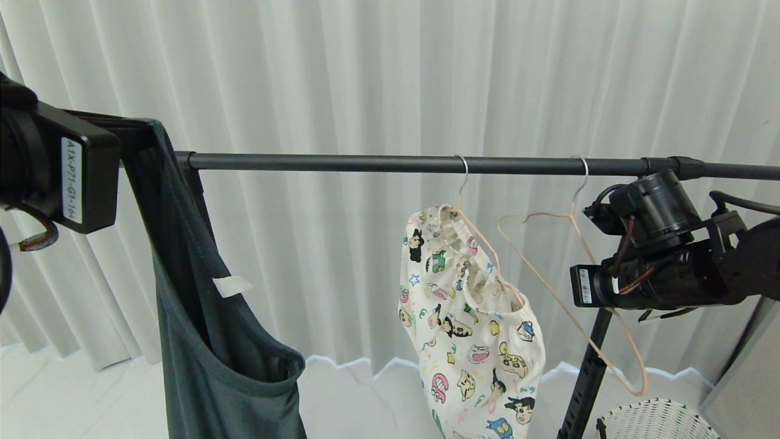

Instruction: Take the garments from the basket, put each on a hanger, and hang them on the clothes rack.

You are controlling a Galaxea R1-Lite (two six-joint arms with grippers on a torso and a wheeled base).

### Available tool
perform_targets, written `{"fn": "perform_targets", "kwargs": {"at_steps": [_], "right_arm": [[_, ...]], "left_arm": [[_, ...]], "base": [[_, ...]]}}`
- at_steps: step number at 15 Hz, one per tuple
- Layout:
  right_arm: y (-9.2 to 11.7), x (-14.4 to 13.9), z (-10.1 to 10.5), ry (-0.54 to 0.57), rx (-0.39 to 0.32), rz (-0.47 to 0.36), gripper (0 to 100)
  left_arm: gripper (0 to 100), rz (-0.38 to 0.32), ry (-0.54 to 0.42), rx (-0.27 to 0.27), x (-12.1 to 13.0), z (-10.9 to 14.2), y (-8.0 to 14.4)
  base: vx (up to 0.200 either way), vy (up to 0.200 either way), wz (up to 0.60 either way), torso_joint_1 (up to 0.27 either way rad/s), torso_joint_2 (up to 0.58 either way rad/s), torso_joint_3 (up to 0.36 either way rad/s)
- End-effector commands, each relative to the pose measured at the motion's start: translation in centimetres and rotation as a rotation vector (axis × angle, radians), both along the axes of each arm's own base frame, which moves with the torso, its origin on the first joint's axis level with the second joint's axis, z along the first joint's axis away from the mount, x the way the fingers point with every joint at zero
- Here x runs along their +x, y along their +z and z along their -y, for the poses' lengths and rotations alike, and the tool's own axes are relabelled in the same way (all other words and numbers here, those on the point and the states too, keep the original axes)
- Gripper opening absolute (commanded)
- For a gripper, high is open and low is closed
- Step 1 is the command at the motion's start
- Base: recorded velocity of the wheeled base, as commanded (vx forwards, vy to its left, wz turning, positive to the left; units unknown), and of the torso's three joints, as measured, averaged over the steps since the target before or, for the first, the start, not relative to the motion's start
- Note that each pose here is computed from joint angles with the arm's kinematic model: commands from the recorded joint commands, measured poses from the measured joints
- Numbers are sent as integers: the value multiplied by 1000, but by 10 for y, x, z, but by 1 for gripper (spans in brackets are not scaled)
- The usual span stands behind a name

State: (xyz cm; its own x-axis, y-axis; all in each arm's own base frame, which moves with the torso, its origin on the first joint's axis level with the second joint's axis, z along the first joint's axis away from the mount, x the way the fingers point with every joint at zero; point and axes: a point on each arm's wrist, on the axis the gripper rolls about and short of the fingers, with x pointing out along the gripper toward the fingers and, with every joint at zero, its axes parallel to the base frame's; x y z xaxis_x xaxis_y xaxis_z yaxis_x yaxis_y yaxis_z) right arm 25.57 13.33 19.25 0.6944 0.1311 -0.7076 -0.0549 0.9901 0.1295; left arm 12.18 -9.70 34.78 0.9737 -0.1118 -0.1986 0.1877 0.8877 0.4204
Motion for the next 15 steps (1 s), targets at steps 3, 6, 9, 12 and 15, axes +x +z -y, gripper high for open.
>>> {"fn": "perform_targets", "kwargs": {"at_steps": [3, 6, 9, 12, 15], "right_arm": [[16, -11, 5, 2, 20, 52, 0], [23, -18, 3, -34, -22, 102, 0], [31, -28, -1, -8, -11, 134, 0], [38, -30, -1, -4, -17, 185, 0], [44, -38, 4, -1, -40, 217, 0]], "left_arm": [[0, 5, -4, -4, -1, 0, 1], [0, 6, -35, -6, -4, 3, 1], [0, 8, -37, -7, -5, 3, 1], [0, 8, -37, -7, -5, 3, 1], [0, 22, -35, -21, -4, 3, 3]], "base": [[0, 0, 0, 0, 0, 0], [0, 0, 0, 0, 0, 0], [0, 0, 0, 0, 0, 0], [0, 0, 0, 0, 0, 0], [0, 0, 0, 0, 0, 0]]}}
